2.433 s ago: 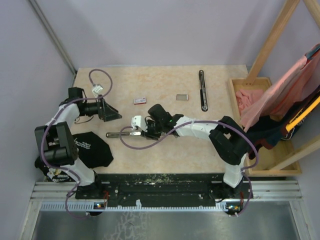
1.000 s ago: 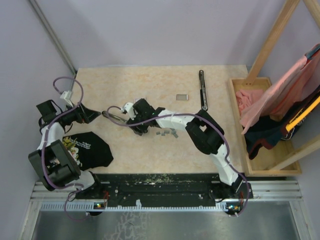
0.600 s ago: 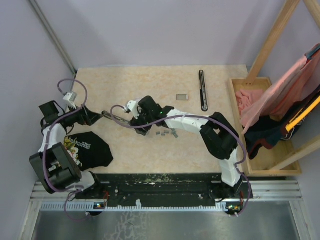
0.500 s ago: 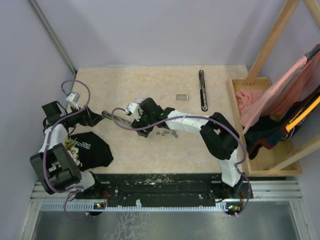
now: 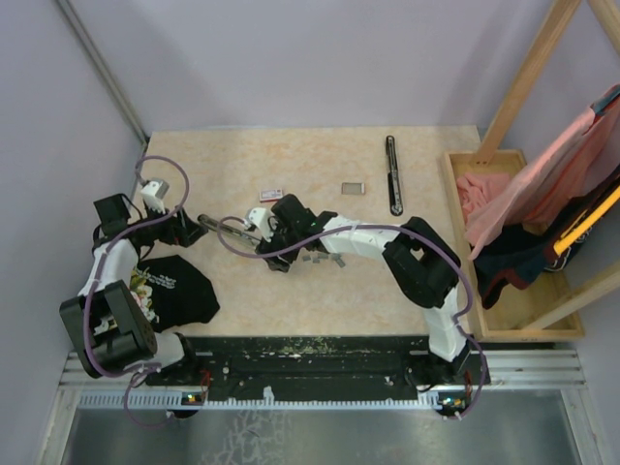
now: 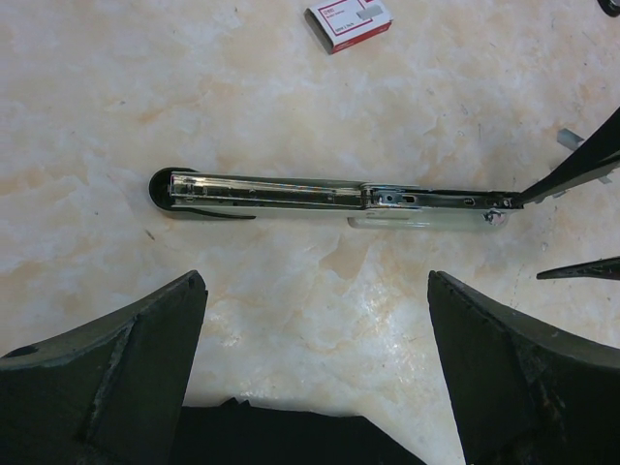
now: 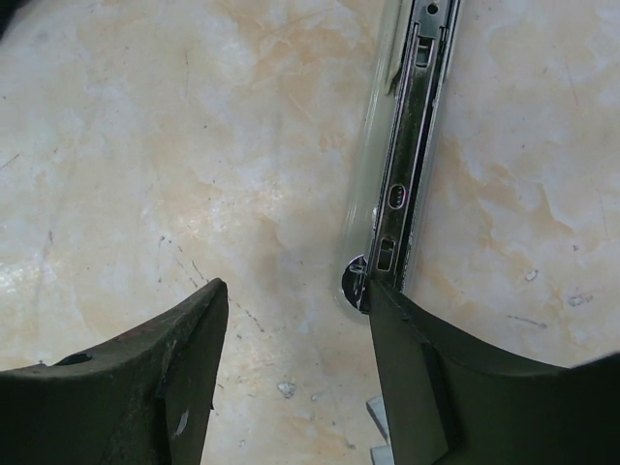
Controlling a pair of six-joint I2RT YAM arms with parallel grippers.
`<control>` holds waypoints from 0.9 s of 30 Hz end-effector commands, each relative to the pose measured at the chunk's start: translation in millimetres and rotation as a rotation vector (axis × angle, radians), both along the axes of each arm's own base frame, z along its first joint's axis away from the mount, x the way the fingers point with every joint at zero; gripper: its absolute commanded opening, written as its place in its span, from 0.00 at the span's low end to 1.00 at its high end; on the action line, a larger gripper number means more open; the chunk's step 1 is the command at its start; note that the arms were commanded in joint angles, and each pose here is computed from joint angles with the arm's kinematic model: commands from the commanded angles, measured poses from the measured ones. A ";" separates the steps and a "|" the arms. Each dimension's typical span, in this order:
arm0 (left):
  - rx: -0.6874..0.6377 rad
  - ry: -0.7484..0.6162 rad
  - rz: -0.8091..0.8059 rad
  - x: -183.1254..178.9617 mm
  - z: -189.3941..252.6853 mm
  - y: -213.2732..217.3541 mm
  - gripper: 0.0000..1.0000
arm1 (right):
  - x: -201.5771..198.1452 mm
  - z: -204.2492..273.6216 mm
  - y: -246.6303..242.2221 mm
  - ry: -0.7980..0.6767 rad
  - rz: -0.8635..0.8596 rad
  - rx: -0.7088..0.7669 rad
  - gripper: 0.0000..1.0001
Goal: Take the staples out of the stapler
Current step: Move the stapler to the center of the board.
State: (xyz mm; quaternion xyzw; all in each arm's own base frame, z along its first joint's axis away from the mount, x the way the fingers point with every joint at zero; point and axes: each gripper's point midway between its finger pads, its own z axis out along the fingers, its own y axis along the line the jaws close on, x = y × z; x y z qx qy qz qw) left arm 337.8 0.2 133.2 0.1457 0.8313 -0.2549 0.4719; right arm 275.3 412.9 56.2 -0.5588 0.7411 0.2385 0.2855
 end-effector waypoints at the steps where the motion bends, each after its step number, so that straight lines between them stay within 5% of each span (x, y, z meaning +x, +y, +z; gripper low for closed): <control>1: 0.037 -0.004 0.005 0.3 -1.4 1.2 1.00 | -13.3 -13.2 11.1 0.069 0.049 0.016 0.59; 16: 0.116 0.064 -0.006 3.8 -25.6 -20.0 1.00 | -64.1 19.6 85.5 0.208 0.245 0.135 0.57; 27: 0.154 0.251 0.000 -0.3 -52.1 -31.1 1.00 | -24.4 99.3 61.7 0.090 0.159 0.196 0.61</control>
